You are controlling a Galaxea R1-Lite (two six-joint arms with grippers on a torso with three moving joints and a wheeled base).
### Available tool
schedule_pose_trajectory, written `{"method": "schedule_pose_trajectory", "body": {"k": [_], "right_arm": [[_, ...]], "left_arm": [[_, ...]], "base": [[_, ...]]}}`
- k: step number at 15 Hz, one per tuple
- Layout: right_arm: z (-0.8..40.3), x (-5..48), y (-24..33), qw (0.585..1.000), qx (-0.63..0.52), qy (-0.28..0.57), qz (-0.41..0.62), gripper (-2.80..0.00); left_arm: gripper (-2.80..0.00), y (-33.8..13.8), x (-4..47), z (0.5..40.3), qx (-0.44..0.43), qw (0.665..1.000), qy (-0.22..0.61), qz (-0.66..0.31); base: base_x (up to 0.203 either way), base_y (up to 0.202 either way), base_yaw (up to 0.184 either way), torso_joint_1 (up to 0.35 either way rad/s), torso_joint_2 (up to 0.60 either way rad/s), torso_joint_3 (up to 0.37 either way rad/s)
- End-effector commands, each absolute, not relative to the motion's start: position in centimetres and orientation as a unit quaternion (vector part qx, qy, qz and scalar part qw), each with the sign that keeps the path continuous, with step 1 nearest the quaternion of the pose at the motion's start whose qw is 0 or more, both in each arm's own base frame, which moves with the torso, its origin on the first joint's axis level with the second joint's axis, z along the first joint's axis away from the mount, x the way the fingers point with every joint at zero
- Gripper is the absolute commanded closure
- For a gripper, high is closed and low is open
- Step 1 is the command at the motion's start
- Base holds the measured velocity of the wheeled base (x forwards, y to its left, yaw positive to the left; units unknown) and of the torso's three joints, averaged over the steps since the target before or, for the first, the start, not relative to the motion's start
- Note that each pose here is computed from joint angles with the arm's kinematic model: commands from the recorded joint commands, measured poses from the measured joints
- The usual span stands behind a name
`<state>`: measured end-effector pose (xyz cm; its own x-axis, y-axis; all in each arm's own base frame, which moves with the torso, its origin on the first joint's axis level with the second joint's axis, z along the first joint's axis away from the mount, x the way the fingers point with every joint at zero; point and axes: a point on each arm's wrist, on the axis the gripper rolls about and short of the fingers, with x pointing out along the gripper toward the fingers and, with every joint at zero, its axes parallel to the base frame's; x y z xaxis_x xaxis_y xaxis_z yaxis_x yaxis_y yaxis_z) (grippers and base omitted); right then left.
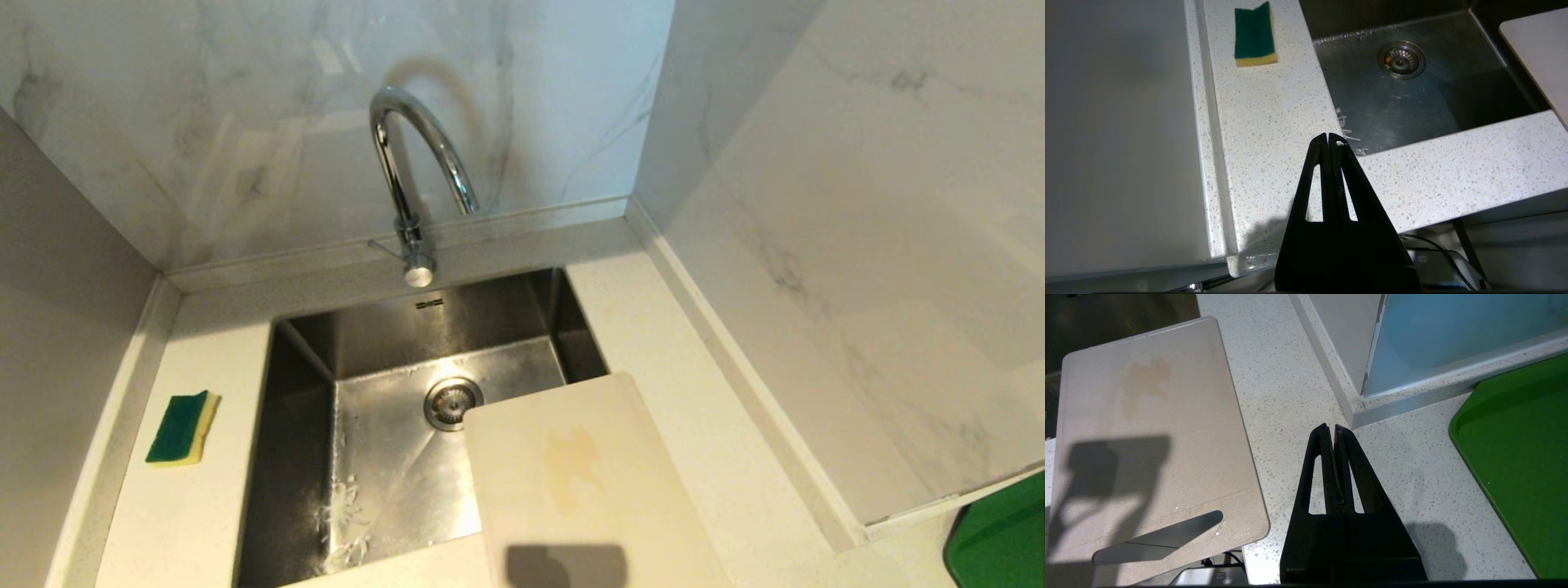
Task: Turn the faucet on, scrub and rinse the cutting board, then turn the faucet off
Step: Turn on the tap
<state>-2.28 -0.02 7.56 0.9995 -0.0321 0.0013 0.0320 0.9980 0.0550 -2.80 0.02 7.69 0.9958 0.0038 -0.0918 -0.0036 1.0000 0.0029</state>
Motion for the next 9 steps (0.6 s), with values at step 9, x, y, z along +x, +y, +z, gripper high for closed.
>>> {"method": "schedule_pose_trajectory", "body": {"k": [9], "right_arm": [[7.56, -2.28, -0.02, 0.999, 0.028, -0.001, -0.017, 0.0]], "left_arm": [[0.0, 0.02, -2.86, 7.75, -0.001, 0.999, 0.048, 0.001]], "base": [[0.0, 0.0, 0.0, 0.0, 0.0, 0.0]]}}
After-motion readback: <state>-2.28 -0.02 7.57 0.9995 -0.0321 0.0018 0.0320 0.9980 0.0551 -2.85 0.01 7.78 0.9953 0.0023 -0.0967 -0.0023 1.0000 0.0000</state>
